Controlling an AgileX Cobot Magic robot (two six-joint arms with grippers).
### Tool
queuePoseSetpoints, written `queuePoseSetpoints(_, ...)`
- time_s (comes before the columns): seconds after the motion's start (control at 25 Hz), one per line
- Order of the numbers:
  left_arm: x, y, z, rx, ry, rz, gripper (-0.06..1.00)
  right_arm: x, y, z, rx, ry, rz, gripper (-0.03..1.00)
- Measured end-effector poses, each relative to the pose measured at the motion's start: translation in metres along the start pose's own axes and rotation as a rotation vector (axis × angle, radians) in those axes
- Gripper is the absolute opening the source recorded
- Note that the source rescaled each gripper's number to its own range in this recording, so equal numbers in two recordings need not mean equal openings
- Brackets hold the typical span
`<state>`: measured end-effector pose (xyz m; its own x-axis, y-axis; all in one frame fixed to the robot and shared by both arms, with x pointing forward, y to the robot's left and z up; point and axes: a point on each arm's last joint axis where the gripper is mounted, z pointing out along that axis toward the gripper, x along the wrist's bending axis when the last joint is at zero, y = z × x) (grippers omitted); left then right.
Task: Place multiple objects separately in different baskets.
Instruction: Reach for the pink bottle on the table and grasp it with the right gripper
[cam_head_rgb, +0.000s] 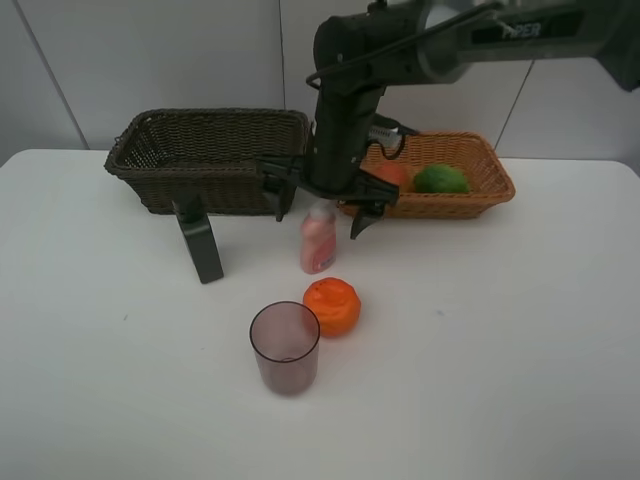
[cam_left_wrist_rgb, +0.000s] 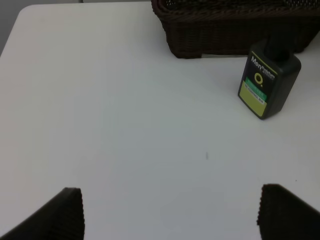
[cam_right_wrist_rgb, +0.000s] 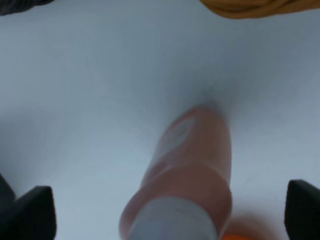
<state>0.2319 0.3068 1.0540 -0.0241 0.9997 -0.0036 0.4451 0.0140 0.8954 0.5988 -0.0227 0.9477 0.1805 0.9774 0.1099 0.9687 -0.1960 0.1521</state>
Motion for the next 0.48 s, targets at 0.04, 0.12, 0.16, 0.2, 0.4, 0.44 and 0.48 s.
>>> queuePoseSetpoints(0.04, 0.000, 0.000, 0.000, 0.000, 0.000, 0.000, 0.90, 0.000, 0.000, 0.002, 0.003, -0.003, 0.000, 0.98)
queuePoseSetpoints(0.12, 0.000, 0.000, 0.000, 0.000, 0.000, 0.000, 0.90, 0.000, 0.000, 0.005, 0.006, -0.009, -0.001, 0.98)
queuePoseSetpoints(0.16, 0.000, 0.000, 0.000, 0.000, 0.000, 0.000, 0.90, 0.000, -0.001, 0.007, 0.011, -0.013, -0.001, 0.98)
queuePoseSetpoints(0.2, 0.000, 0.000, 0.000, 0.000, 0.000, 0.000, 0.90, 0.000, -0.001, 0.008, 0.012, -0.014, -0.001, 0.98)
queuePoseSetpoints(0.4, 0.000, 0.000, 0.000, 0.000, 0.000, 0.000, 0.90, -0.001, -0.001, 0.010, 0.014, -0.019, -0.002, 0.82)
queuePoseSetpoints(0.44, 0.000, 0.000, 0.000, 0.000, 0.000, 0.000, 0.90, -0.001, -0.001, 0.013, 0.017, -0.023, -0.002, 0.70)
queuePoseSetpoints(0.48, 0.000, 0.000, 0.000, 0.000, 0.000, 0.000, 0.90, -0.001, -0.001, 0.015, 0.021, -0.027, -0.003, 0.58)
